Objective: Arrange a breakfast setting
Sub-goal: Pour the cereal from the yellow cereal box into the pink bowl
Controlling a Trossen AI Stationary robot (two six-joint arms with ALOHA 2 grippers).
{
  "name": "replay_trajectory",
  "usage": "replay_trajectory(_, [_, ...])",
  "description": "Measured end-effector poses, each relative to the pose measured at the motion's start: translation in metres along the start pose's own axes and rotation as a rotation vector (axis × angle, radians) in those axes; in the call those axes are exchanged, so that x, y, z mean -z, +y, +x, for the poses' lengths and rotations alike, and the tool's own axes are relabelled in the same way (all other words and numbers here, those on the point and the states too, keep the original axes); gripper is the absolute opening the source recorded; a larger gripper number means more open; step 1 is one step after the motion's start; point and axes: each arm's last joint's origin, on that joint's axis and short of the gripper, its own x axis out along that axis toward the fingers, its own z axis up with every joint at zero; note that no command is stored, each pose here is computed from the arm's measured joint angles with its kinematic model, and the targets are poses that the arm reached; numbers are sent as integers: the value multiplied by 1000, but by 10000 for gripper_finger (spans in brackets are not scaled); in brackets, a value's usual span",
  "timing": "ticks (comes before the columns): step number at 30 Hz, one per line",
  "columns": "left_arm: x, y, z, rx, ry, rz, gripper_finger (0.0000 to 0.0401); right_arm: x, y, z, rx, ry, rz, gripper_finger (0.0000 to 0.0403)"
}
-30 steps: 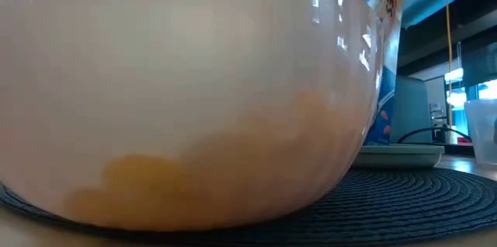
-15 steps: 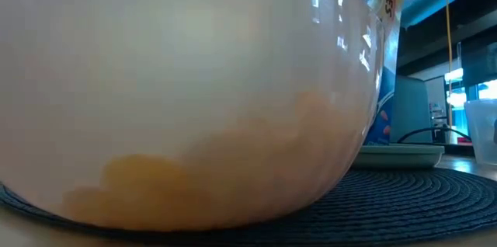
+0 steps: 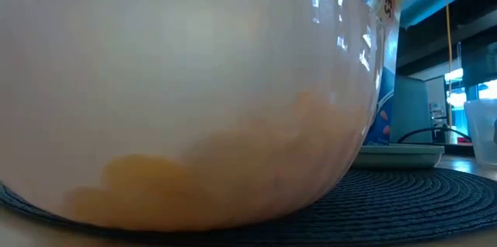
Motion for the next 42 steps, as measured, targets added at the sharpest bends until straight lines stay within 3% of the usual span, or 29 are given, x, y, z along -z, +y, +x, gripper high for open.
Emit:
replay_trajectory(8, [13,-14,22,-18,44,34,350,-4,9,24,-28,73,-55,201])
replay_trajectory(13, [21,-24,38,-37,66,56,350,-5,18,32,21,111,-76,185])
replay_trajectory(16, [21,-28,43,-45,46,48,350,-5,17,37,47,131,-57,150])
replay_trajectory(21, [16,-29,45,-91,-20,9,350,-4,15,44,59,170,-38,38])
replay_trajectory(23, [14,-30,49,-97,-53,-8,350,-4,15,46,58,173,-59,11])
replay_trajectory(31, [13,-37,80,-77,-144,-24,350,-10,11,38,158,135,-96,5])
replay_trajectory(42, [19,-33,115,-23,-266,-105,350,-15,18,22,77,58,-125,19])
